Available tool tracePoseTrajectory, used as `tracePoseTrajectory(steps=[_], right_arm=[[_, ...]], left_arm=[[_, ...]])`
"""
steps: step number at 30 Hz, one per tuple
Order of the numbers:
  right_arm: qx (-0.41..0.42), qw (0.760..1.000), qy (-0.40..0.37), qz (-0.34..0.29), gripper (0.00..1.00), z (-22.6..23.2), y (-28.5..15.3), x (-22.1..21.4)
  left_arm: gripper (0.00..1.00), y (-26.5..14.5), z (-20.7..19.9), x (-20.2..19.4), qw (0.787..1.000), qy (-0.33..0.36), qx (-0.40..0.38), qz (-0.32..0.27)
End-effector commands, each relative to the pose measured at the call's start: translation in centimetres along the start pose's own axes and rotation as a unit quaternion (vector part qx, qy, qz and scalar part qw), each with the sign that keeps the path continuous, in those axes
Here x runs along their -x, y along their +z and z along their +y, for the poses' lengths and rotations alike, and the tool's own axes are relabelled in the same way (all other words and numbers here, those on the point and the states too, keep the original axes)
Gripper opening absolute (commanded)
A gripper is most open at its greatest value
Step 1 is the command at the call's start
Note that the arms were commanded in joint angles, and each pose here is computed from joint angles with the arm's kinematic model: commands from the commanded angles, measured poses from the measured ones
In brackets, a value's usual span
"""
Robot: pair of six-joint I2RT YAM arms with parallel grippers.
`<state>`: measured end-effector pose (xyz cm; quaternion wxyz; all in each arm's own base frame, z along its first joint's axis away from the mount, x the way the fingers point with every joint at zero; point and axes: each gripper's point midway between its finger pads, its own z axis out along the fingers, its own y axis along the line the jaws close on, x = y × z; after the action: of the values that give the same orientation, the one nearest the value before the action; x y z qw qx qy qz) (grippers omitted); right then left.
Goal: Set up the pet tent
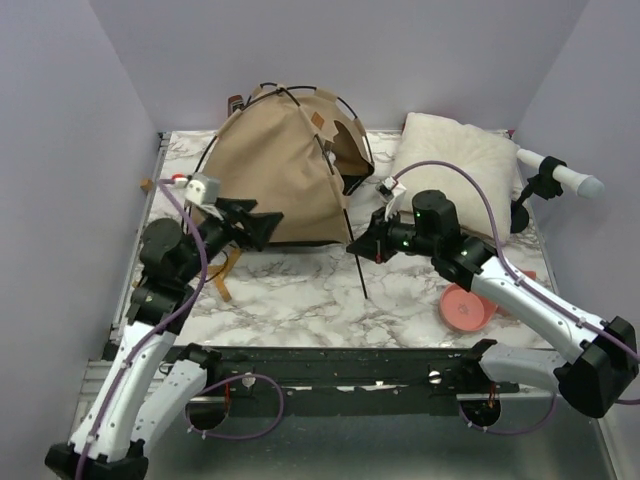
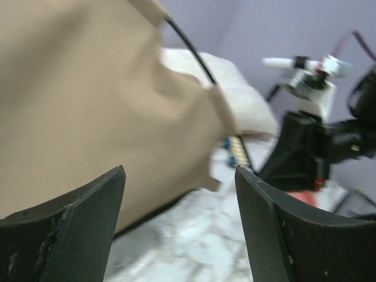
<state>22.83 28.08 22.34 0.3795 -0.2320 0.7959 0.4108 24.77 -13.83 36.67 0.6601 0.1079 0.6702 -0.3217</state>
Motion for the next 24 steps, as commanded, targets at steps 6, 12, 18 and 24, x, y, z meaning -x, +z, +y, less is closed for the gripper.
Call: tracePoseTrajectory(steps=[6, 12, 18, 24], right_arm=[[0.038, 0.994, -0.062, -0.087, 0.01, 2.8, 1.8, 5.8], [0.036, 0.993, -0.07, -0.09, 0.01, 2.9, 2.2, 5.9], [0.034, 0.992, -0.077, -0.095, 0.0, 2.9, 2.1, 5.9], [0.044, 0.992, -0.08, -0.093, 0.0, 3.2, 2.1, 5.5]], left_arm=[[0.83, 4.9, -8.0, -7.0, 0.973, -0.179, -0.131, 0.063], [0.83, 6.9, -10.2, -8.1, 0.966, -0.192, -0.157, 0.077], [0.77, 8.1, -10.0, -9.5, 0.967, -0.199, -0.133, 0.088], [0.63, 9.5, -9.8, -10.8, 0.968, -0.209, -0.106, 0.092]])
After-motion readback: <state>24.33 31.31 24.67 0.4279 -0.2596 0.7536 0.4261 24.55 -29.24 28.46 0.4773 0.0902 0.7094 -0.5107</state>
